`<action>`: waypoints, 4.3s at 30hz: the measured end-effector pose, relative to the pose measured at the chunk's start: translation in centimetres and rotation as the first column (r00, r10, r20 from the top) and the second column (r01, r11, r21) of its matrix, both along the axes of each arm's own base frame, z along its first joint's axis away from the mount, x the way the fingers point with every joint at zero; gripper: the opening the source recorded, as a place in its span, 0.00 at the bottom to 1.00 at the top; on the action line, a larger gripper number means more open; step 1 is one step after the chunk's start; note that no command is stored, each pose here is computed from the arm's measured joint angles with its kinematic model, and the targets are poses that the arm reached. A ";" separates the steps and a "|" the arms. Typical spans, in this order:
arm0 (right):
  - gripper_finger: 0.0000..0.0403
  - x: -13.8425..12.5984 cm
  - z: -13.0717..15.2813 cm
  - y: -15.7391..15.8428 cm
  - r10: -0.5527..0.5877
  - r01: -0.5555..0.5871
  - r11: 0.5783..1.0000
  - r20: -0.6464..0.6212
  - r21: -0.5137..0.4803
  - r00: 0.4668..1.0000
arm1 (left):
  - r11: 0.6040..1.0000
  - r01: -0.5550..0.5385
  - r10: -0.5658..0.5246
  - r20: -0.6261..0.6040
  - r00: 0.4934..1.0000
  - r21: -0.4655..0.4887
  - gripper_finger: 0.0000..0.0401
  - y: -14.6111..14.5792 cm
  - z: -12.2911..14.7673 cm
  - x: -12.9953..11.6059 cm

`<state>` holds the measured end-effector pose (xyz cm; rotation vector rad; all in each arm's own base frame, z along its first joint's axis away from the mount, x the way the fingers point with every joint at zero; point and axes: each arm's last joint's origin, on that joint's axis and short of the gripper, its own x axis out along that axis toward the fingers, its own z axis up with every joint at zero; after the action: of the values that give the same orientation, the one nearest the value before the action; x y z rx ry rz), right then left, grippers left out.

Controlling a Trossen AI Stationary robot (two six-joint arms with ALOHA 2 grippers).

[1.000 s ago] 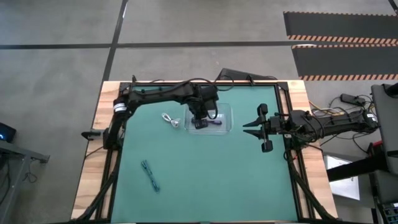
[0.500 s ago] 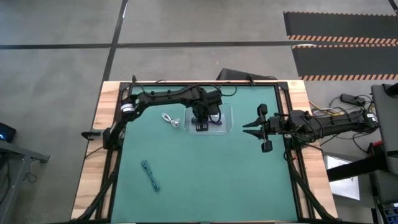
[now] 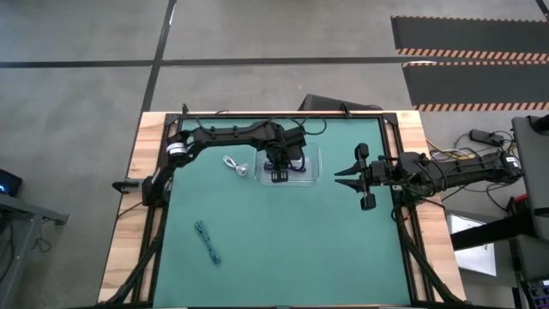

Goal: Pick and place USB-C Cables
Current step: Put the right white charger cable into the transparent container, then put the blue charger cable into the transparent container

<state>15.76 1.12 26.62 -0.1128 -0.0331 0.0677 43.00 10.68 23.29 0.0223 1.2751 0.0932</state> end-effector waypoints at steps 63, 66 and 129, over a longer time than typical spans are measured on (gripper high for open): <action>0.16 0.0 -0.1 0.0 0.001 -0.001 1.000 -0.006 -0.001 1.000 | 1.000 -0.009 0.009 0.008 1.000 0.000 0.27 0.0 -1.5 -0.1; 0.16 0.0 -0.1 0.0 0.000 0.000 1.000 -0.006 -0.002 1.000 | 1.000 -0.015 0.015 0.028 0.999 0.002 0.27 -0.3 -0.7 -0.3; 0.16 0.0 -0.3 -0.1 -0.033 0.031 0.997 -0.026 -0.072 0.999 | 0.512 -0.857 0.805 -0.318 0.502 -0.058 0.27 -22.0 -1.3 -19.8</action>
<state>15.78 1.03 26.33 -0.1836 -0.0017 0.0382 23.18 -11.28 21.96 -0.8285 1.4459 0.8401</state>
